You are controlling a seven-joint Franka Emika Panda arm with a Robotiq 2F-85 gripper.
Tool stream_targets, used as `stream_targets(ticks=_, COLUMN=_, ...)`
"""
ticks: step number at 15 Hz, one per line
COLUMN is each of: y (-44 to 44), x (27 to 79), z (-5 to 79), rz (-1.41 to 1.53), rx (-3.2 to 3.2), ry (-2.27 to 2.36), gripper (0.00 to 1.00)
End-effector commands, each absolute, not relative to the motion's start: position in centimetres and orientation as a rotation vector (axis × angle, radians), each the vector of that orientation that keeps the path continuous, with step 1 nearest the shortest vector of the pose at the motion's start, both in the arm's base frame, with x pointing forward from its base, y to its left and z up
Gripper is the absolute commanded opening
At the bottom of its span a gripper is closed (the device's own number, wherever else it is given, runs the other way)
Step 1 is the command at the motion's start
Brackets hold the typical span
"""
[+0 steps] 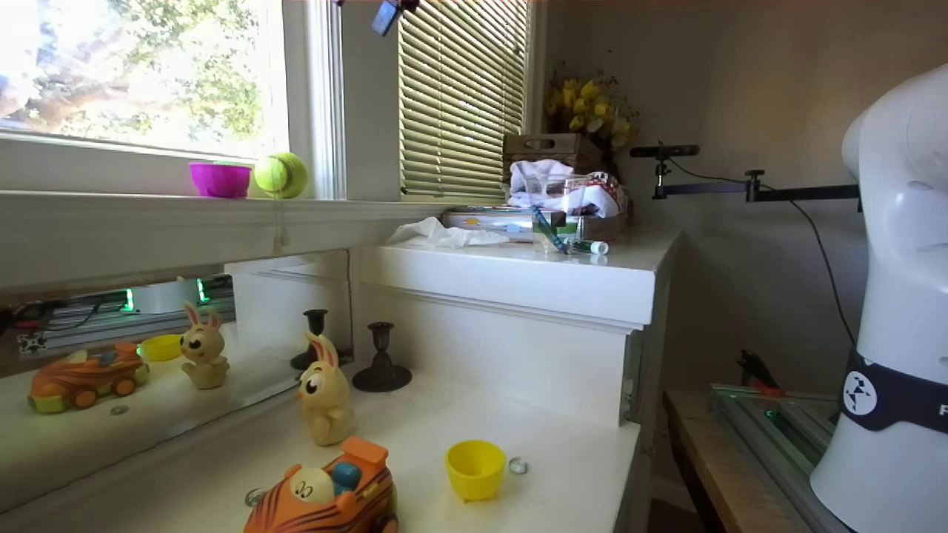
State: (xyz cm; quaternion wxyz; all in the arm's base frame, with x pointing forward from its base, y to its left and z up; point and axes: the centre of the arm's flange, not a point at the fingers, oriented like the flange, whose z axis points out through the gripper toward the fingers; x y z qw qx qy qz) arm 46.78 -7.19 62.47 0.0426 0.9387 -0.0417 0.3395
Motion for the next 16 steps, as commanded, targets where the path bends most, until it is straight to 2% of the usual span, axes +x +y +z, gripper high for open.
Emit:
stream_targets(ticks=1, y=-5.2, x=48.3, z=65.1, rz=1.177, rx=2.841, ry=0.029, gripper=1.0)
stream_targets(ticks=8, y=-4.0, x=51.5, z=64.1, rz=1.376, rx=2.729, ry=0.122, gripper=1.0)
stream_targets(ticks=16, y=-3.8, x=54.4, z=61.0, rz=1.466, rx=2.691, ry=0.148, gripper=1.0)
